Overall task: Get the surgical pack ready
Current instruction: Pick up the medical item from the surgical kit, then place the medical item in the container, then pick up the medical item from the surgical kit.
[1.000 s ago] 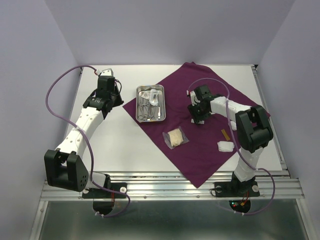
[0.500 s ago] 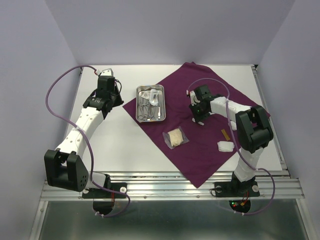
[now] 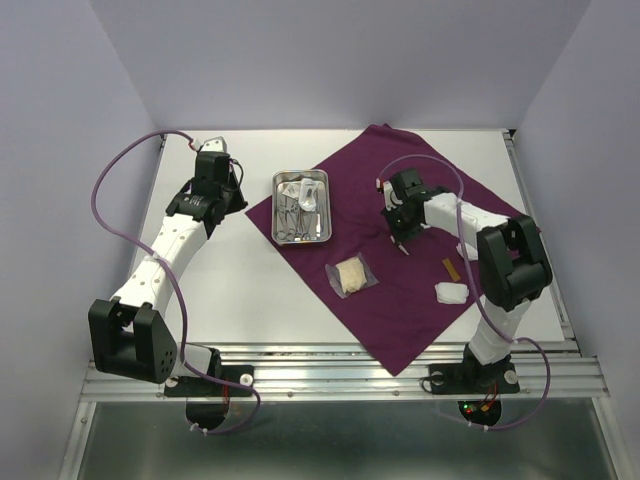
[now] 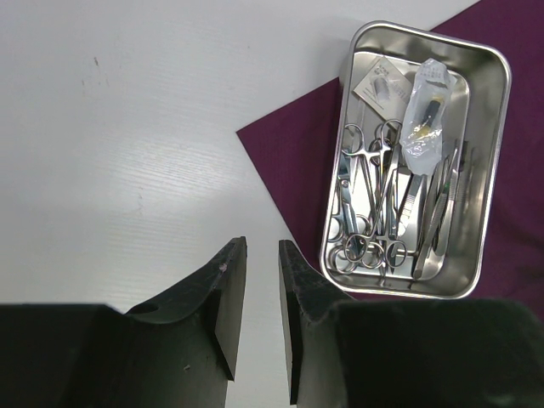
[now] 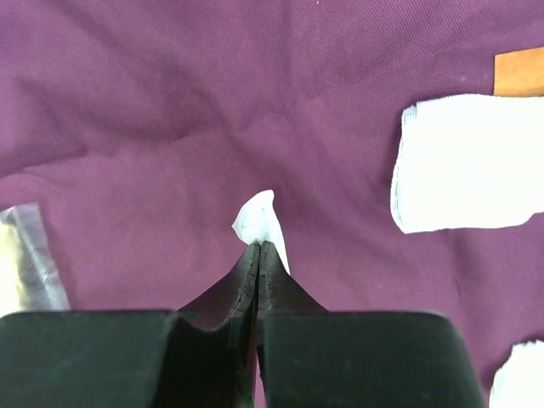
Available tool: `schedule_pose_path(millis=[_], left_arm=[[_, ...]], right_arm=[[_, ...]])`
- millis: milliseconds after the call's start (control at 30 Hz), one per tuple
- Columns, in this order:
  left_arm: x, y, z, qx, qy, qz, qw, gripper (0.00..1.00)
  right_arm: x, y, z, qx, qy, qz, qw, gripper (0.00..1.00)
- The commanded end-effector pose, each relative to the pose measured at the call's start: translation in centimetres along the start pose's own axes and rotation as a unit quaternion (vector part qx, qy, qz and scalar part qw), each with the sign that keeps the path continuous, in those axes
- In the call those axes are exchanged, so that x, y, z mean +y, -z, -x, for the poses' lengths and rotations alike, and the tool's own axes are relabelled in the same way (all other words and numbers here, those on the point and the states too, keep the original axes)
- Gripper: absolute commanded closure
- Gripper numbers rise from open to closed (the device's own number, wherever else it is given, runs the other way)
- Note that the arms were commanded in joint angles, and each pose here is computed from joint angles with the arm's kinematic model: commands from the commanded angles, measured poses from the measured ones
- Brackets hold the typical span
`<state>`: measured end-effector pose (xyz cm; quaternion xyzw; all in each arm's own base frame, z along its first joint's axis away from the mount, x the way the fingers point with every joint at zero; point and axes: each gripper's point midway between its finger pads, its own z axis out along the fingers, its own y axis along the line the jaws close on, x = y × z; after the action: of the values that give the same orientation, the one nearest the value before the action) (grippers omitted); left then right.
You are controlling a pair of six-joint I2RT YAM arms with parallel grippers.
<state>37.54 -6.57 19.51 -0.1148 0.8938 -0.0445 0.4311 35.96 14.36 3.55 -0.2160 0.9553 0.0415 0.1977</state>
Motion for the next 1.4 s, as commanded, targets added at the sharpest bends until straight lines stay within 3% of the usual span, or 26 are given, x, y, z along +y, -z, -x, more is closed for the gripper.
schedule_pose_path(millis=[0, 233, 500, 700, 1033, 1367], left_arm=[[-0.4, 1.1, 2.2, -0.033, 0.01, -0.01, 0.999, 0.67], [-0.3, 1.0, 2.0, -0.032, 0.008, -0.009, 0.999, 0.67], [0.1, 1.1, 2.1, -0.035, 0.005, 0.0, 0.999, 0.67], [0.3, 1.5, 2.0, -0.037, 0.005, 0.003, 0.999, 0.67], [0.8, 2.0, 1.8, -0.037, 0.004, 0.011, 0.999, 0.67], [0.9, 2.5, 1.0, -0.036, 0.007, 0.003, 0.999, 0.67]], right_arm=[[1.1, 3.2, 2.8, -0.053, -0.005, 0.015, 0.998, 0.99], [2.9, 5.6, 6.5, -0.113, -0.083, 0.047, 0.989, 0.99], [8.8, 9.2, 13.1, -0.22, -0.203, 0.133, 0.945, 0.99], [11.0, 8.1, 17.3, -0.253, -0.278, 0.114, 0.919, 0.99], [14.6, 5.4, 23.7, -0.298, -0.27, 0.12, 0.908, 0.99], [13.3, 0.0, 27.2, -0.309, -0.249, 0.052, 0.916, 0.99]])
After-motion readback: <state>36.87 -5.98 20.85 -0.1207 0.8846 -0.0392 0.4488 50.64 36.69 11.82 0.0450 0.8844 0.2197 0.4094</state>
